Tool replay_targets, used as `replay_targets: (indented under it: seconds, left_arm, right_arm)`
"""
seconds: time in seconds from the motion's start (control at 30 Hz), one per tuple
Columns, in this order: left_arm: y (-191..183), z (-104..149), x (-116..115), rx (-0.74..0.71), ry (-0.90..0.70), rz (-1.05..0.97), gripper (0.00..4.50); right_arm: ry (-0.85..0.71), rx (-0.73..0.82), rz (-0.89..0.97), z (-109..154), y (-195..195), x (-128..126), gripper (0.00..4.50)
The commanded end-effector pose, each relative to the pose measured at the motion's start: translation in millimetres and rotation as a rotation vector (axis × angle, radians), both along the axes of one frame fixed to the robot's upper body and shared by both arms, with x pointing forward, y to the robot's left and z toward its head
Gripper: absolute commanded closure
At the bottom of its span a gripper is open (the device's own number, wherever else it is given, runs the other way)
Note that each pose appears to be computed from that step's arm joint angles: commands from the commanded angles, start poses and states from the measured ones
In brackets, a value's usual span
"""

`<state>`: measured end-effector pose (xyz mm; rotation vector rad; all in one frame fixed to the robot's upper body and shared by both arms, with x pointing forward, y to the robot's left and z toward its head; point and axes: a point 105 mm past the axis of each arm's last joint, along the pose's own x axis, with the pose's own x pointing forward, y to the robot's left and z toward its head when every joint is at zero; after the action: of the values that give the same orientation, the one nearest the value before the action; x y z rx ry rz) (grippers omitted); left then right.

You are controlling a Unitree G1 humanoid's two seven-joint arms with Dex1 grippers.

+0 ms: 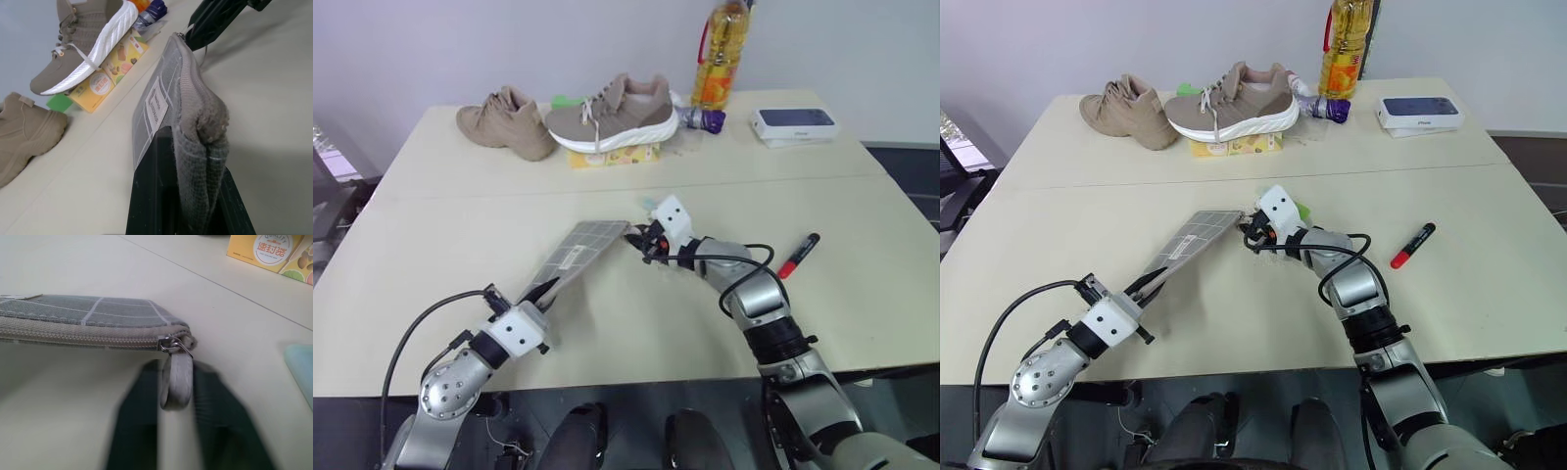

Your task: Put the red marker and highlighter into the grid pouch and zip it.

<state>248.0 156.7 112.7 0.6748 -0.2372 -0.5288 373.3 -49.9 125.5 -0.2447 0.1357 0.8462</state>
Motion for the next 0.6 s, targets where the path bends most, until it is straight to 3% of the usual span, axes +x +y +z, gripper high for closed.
replay_targets:
  seconds: [0.03,0.37,0.6]
  left_arm:
    - [-3.5,11.0,-2.0,-0.014,-0.047,-0.003,4.5]
    - [-21.0,9.6,19.3,-0.059,-0.04,0.015,4.5]
    - [-40.6,5.9,42.1,-0.085,-0.031,0.019,4.5]
  right_arm:
    - [-0.074,0.032,0.059,21.2,11.6,-6.3,4.47]
    - [-0.199,-0.157,0.324,25.2,24.5,-48.9,4.47]
    - [-0.256,-0.208,0.505,30.9,43.2,-82.7,4.47]
